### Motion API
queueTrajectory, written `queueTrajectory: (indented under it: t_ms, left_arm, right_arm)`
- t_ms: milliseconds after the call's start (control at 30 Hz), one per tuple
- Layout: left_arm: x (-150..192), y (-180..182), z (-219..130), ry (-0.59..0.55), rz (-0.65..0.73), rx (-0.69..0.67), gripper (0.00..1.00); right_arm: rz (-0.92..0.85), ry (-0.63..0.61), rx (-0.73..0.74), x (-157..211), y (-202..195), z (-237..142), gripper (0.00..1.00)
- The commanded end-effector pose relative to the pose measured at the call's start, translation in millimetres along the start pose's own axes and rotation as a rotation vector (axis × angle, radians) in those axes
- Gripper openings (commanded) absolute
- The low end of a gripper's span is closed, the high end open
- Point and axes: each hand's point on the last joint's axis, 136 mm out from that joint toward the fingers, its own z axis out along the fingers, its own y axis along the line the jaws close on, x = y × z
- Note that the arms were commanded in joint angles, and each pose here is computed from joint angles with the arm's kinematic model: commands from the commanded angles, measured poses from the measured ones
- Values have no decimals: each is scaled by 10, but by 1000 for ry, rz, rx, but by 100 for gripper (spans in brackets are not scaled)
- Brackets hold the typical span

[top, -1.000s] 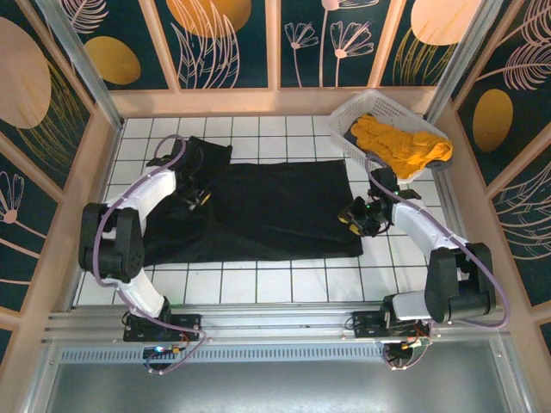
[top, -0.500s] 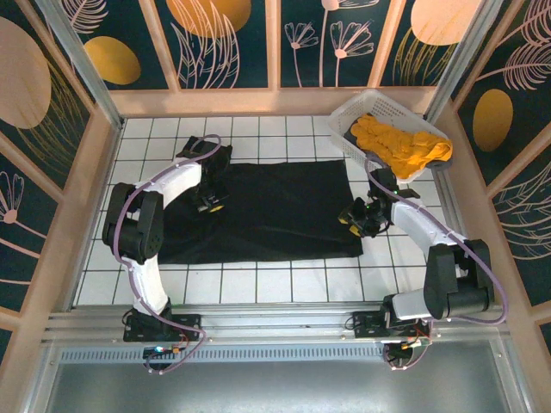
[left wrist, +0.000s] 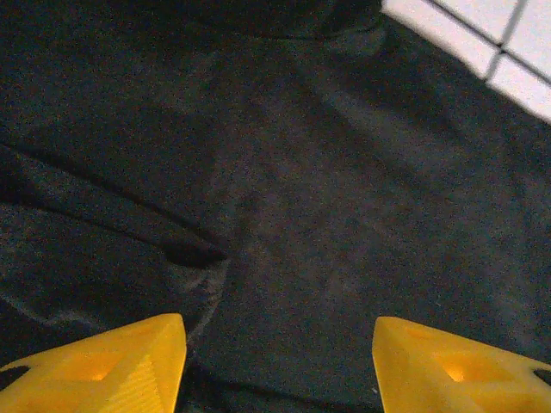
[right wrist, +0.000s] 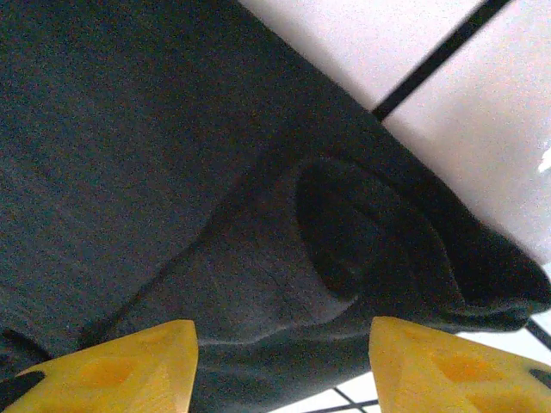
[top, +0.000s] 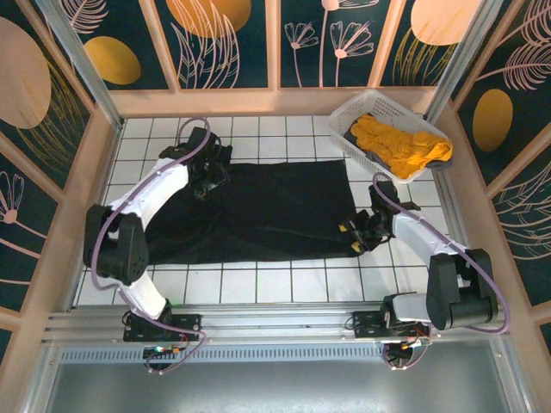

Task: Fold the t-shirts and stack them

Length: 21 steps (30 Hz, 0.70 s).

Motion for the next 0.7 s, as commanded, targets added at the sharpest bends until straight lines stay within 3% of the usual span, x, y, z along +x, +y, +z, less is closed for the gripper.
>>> queueTrajectory:
  t_ms: [0,200,667]
  left_arm:
    - [322,-102,0,93,-34,108,58]
    - [681,-80,107,165,-8,123,56]
    - [694,-125,83,165,-11,147,55]
  right_arm:
    - [112,29,-56,55,97,15,57]
    - [170,45,-86,99,221,96,59]
    - [279,56,-34,236,282,109,65]
